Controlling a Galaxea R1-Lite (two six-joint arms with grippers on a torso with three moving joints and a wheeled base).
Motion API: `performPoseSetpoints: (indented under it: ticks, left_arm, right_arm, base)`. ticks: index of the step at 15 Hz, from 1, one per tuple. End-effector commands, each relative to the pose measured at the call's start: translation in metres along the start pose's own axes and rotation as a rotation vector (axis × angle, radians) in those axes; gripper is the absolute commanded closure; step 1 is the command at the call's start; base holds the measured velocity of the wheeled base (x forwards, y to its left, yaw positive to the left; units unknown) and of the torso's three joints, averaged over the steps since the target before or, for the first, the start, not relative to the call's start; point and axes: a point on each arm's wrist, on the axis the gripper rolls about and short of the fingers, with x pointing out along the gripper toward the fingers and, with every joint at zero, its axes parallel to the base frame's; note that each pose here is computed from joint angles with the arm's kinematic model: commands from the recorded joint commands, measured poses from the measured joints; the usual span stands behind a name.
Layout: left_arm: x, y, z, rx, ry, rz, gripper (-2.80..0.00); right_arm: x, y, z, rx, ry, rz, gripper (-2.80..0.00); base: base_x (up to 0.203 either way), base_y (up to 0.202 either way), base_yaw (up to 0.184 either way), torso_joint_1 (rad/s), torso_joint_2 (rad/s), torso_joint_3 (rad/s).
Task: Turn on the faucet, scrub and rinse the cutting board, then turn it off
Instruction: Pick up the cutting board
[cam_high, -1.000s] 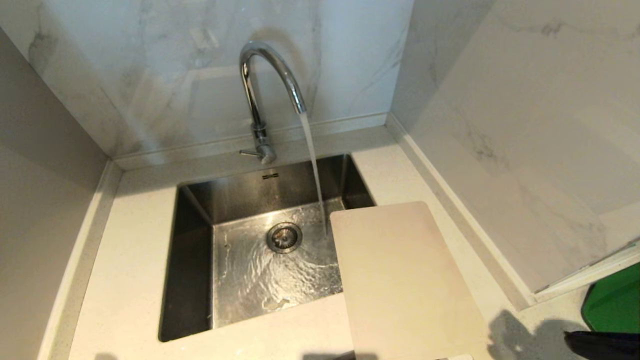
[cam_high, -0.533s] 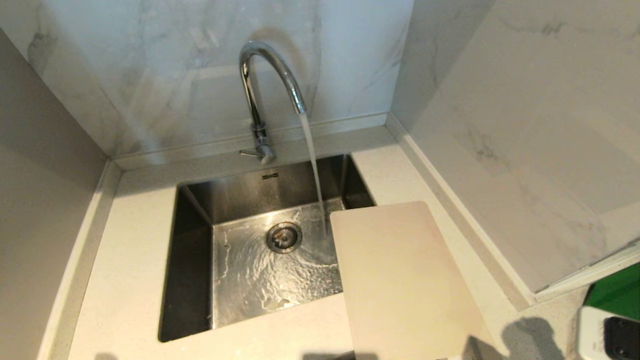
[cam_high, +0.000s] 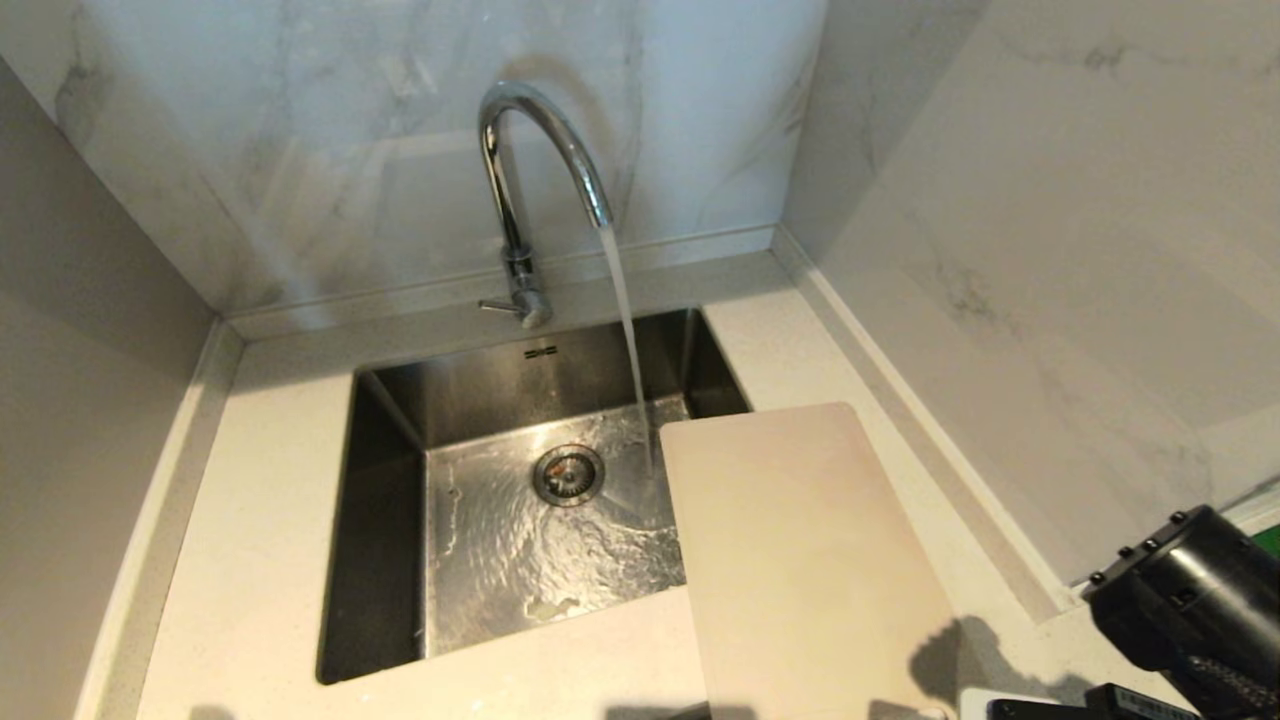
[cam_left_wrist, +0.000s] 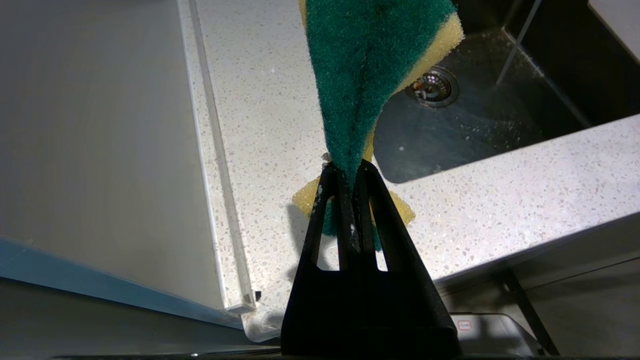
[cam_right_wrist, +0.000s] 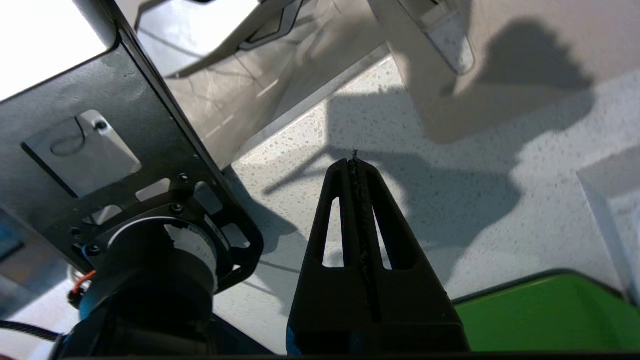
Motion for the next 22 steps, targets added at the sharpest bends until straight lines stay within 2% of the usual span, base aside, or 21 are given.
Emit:
performPoseSetpoints:
  ticks: [1, 2, 4, 8, 10, 14, 17, 19, 22]
  left_arm:
    - [0.0, 0.0, 0.0, 0.0, 0.002, 0.0, 0.0]
    - [0.0, 0.0, 0.0, 0.0, 0.002, 0.0, 0.0]
    - [0.0, 0.0, 0.0, 0.0, 0.002, 0.0, 0.0]
    - [0.0, 0.0, 0.0, 0.0, 0.002, 0.0, 0.0]
    - [0.0, 0.0, 0.0, 0.0, 0.002, 0.0, 0.0]
    - [0.0, 0.0, 0.0, 0.0, 0.002, 0.0, 0.0]
    - [0.0, 0.0, 0.0, 0.0, 0.002, 0.0, 0.0]
    - [0.0, 0.0, 0.0, 0.0, 0.002, 0.0, 0.0]
    - [0.0, 0.0, 0.0, 0.0, 0.0, 0.0, 0.0]
  right_arm:
    - [0.02, -0.001, 0.014, -0.06, 0.066, 0.051, 0.0]
    - [0.025, -0.002, 0.018, -0.072, 0.081, 0.04, -2.8]
    - [0.04, -0.001, 0.022, -0.104, 0.152, 0.008, -2.8]
    - [0.058, 0.013, 0.026, -0.24, 0.162, 0.001, -2.8]
    - [0.058, 0.014, 0.029, -0.27, 0.167, -0.02, -2.8]
    - [0.074, 0.022, 0.037, -0.37, 0.108, -0.124, -2.8]
    - [0.086, 0.028, 0.028, -0.477, 0.062, -0.166, -2.8]
    - [0.087, 0.029, 0.028, -0.491, 0.06, -0.164, -2.8]
    - [0.094, 0.029, 0.03, -0.504, 0.06, -0.111, -2.8]
  base:
    - [0.0, 0.0, 0.0, 0.0, 0.0, 0.0]
    - [0.0, 0.0, 0.0, 0.0, 0.0, 0.0]
    - [0.0, 0.0, 0.0, 0.0, 0.0, 0.0]
    - [0.0, 0.0, 0.0, 0.0, 0.0, 0.0]
    - [0.0, 0.0, 0.0, 0.0, 0.0, 0.0]
    - [0.0, 0.0, 0.0, 0.0, 0.0, 0.0]
    - [0.0, 0.0, 0.0, 0.0, 0.0, 0.0]
    - [0.0, 0.0, 0.0, 0.0, 0.0, 0.0]
    - [0.0, 0.0, 0.0, 0.0, 0.0, 0.0]
